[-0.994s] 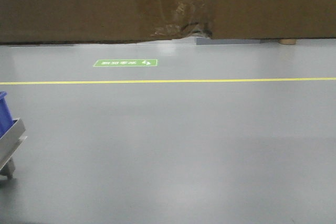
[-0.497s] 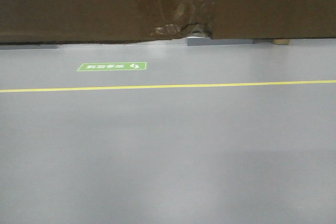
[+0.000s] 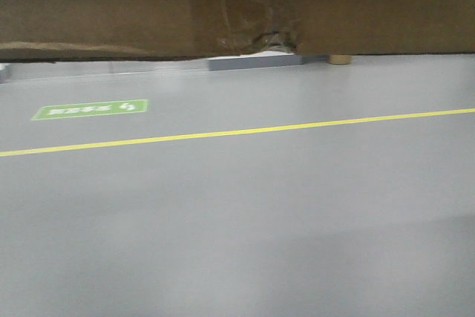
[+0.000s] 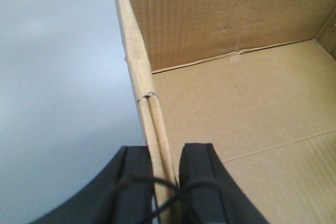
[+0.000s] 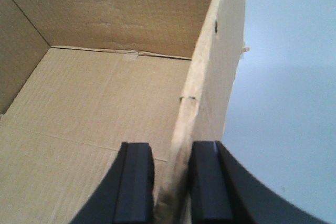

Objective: Grab carton from right shelf to conveyor
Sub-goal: 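Hold the carton with both grippers while the base drives to the conveyor, then lower the held carton onto the grey conveyor belt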

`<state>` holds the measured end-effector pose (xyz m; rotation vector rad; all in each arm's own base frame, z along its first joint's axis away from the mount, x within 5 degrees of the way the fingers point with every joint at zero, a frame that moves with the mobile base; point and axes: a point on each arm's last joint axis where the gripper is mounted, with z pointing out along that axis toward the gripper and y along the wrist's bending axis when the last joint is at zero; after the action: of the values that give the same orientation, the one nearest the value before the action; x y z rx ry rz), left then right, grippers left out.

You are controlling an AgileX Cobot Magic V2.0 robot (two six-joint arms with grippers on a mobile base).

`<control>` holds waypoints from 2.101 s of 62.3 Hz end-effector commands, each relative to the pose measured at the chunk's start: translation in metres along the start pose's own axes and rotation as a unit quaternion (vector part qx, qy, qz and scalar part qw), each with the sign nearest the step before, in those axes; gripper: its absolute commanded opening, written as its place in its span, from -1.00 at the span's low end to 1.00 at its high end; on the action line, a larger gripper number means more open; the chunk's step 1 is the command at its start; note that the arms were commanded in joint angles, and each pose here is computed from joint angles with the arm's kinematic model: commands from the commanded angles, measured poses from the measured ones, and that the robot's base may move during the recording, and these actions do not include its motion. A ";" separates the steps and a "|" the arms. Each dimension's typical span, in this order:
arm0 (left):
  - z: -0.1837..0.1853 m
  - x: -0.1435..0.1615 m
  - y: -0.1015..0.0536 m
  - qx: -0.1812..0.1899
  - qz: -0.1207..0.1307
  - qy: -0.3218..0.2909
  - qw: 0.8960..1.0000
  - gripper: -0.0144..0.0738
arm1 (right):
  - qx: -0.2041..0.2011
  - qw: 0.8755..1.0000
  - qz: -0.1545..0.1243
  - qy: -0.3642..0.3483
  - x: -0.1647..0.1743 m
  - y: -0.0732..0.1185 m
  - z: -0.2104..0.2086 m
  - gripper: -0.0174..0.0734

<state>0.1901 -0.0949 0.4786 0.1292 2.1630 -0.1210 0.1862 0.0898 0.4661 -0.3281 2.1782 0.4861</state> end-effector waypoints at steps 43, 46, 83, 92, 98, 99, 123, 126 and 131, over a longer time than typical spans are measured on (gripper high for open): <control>-0.002 -0.007 0.000 -0.003 0.020 -0.038 0.999 -0.71 | -0.015 0.999 -0.004 -0.034 -0.005 0.005 -0.008 -0.76; -0.002 -0.007 0.000 -0.004 0.021 -0.038 0.999 -0.71 | -0.015 0.999 -0.004 -0.034 -0.005 0.005 -0.008 -0.76; -0.003 -0.010 0.005 -0.031 0.035 -0.052 0.998 -0.71 | -0.015 0.999 -0.004 -0.034 -0.005 0.005 -0.008 -0.76; -0.003 -0.010 0.006 -0.036 0.038 -0.055 0.997 -0.71 | -0.016 0.999 -0.004 -0.036 -0.005 0.005 -0.008 -0.76; -0.003 -0.010 0.006 -0.036 0.038 -0.055 0.997 -0.71 | -0.016 0.999 -0.004 -0.036 -0.005 0.005 -0.008 -0.76; -0.003 -0.010 0.006 -0.036 0.038 -0.055 0.997 -0.71 | -0.016 0.999 -0.004 -0.036 -0.005 0.005 -0.008 -0.76; -0.003 -0.010 0.007 -0.037 0.038 -0.055 0.997 -0.71 | -0.016 0.999 -0.004 -0.036 -0.005 0.005 -0.008 -0.76; -0.003 -0.010 0.007 -0.037 0.038 -0.055 0.997 -0.71 | -0.016 0.999 -0.004 -0.036 -0.005 0.005 -0.008 -0.76; -0.003 -0.010 0.007 -0.037 0.038 -0.055 0.997 -0.71 | -0.016 0.999 -0.004 -0.036 -0.005 0.005 -0.008 -0.76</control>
<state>0.1945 -0.0923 0.4823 0.1367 2.1051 -0.0558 0.1870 0.0908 0.4679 -0.3232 2.1559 0.4971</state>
